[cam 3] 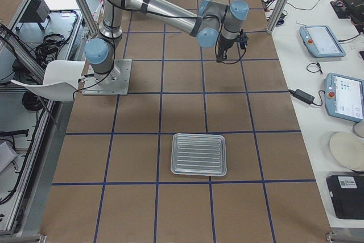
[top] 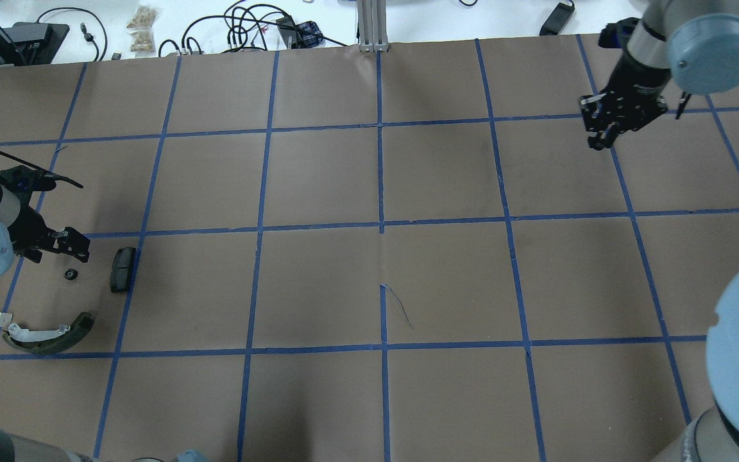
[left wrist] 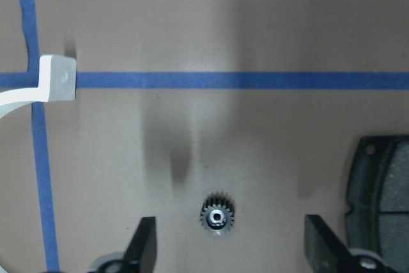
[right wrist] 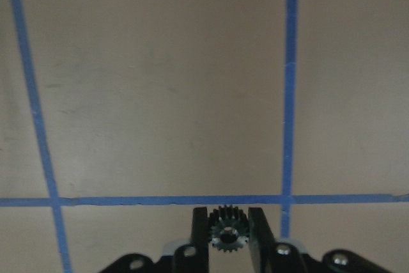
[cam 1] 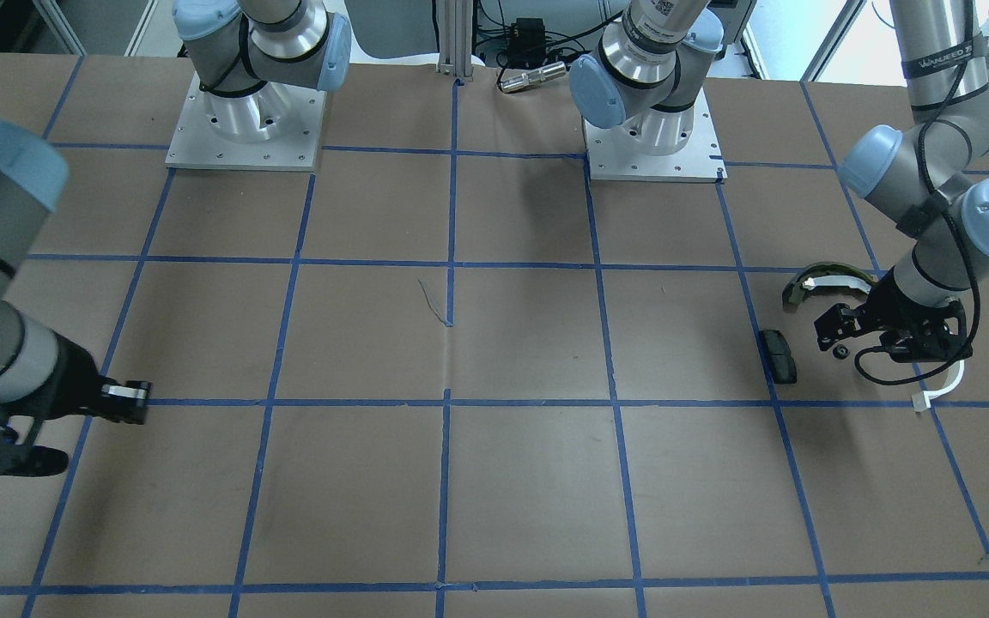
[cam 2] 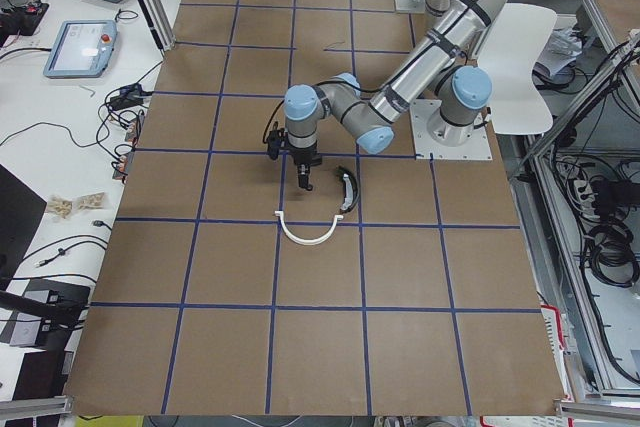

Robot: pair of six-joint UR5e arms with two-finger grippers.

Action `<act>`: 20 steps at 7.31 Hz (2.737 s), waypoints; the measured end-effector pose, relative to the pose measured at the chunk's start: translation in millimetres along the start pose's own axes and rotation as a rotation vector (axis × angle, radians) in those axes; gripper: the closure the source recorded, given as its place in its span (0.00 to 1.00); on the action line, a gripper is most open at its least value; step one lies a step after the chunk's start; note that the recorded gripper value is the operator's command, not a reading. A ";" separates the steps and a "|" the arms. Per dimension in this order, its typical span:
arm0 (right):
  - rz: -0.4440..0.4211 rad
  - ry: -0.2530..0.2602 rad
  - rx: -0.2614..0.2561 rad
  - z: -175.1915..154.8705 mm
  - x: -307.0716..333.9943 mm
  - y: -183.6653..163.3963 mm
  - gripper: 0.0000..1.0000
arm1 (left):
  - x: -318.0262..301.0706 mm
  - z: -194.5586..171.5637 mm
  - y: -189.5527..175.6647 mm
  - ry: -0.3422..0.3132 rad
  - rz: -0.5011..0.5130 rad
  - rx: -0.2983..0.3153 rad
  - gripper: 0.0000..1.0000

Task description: Place bearing gear from tray to pile

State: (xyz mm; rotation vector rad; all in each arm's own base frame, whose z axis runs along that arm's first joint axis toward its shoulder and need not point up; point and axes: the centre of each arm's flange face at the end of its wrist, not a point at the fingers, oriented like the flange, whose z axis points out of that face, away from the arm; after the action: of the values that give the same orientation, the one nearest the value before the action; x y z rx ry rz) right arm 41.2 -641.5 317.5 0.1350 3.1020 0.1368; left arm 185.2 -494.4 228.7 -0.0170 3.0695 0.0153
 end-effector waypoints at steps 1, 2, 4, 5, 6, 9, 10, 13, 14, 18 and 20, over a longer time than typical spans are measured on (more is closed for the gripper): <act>0.049 -0.011 0.010 -0.3 -61.2 10.0 1.00 | 30.1 -30.5 -14.5 0.011 -0.027 -0.003 0.00; 0.089 -0.015 0.023 2.3 -117.0 24.0 1.00 | 67.2 -69.8 -30.6 0.022 -0.065 -0.020 0.00; 0.158 -0.070 0.043 13.7 -220.3 60.5 1.00 | 152.2 -159.3 -47.6 0.038 -0.144 -0.038 0.00; 0.176 -0.095 0.033 23.9 -260.0 80.7 1.00 | 201.0 -201.6 -45.9 0.060 -0.179 -0.020 0.00; 0.173 -0.101 0.016 40.1 -287.3 100.0 1.00 | 246.1 -238.1 -37.1 0.077 -0.194 -0.013 0.00; 0.148 -0.097 -0.001 107.6 -316.7 148.2 1.00 | 304.5 -285.2 -5.7 0.082 -0.133 0.002 0.00; 0.143 -0.087 -0.017 128.1 -315.9 162.7 1.00 | 307.4 -287.4 -1.0 0.082 -0.126 0.006 0.00; 0.131 -0.096 -0.033 154.3 -315.8 178.9 0.00 | 308.7 -286.1 1.1 0.081 -0.062 0.007 0.00; 0.124 -0.102 -0.031 155.2 -316.8 179.7 0.00 | 308.5 -285.2 0.1 0.080 -0.015 0.008 0.00; 0.147 -0.146 0.048 97.6 -294.4 160.0 0.00 | 308.6 -281.8 -2.7 0.081 0.015 0.003 0.00; 0.150 -0.149 0.079 33.9 -234.7 142.9 0.00 | 309.8 -276.0 -7.1 0.082 0.016 -0.007 0.00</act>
State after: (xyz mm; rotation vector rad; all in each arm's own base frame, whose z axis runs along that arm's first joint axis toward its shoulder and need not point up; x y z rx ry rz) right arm 288.3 -517.4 303.5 0.3633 2.9475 0.0080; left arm -143.5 -507.7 481.5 0.0064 3.1519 0.0274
